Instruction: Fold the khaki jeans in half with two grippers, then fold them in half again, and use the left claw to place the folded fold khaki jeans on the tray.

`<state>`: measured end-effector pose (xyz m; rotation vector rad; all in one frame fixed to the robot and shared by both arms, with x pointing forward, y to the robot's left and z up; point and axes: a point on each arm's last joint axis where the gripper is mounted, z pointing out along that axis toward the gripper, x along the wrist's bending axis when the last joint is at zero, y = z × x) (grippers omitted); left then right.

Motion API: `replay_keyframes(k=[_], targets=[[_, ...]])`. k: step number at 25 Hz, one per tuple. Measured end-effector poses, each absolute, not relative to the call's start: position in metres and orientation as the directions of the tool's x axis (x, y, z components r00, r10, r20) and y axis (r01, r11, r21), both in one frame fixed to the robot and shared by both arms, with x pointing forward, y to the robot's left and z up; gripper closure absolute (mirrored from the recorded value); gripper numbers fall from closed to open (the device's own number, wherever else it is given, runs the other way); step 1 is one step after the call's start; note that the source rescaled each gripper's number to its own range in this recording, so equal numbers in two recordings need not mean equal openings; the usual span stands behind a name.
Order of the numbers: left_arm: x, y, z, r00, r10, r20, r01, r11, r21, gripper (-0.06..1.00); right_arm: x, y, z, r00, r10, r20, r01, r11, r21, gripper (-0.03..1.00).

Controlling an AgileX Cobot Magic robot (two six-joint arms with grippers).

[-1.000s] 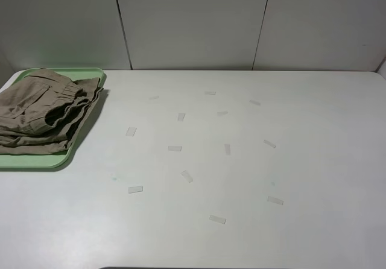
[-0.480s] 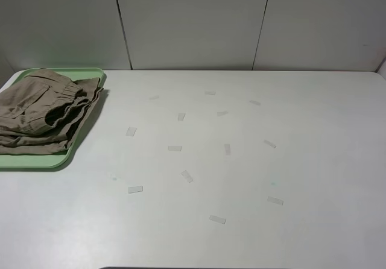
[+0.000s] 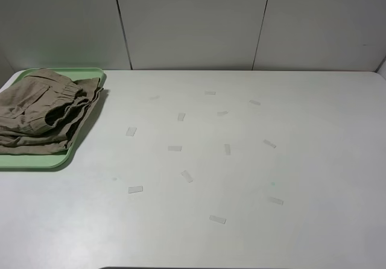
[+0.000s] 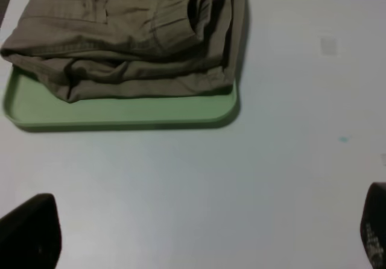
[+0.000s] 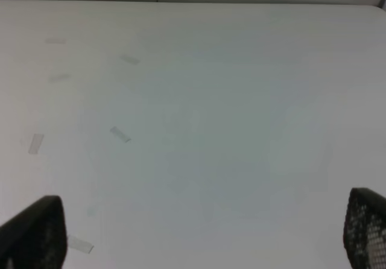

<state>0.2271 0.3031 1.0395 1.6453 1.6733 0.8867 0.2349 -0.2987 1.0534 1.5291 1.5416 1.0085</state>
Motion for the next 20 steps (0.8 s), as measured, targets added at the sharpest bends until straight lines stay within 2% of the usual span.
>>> replay_keyframes(k=[20], targets=[[0.2268, 0.3032, 1.0391, -0.030, 0.999, 0.025, 0.579, -0.003, 0.815, -0.05, 0.2349, -0.2987, 1.0534, -0.026, 0.999, 0.029, 0.427, -0.015, 0.904, -0.03]])
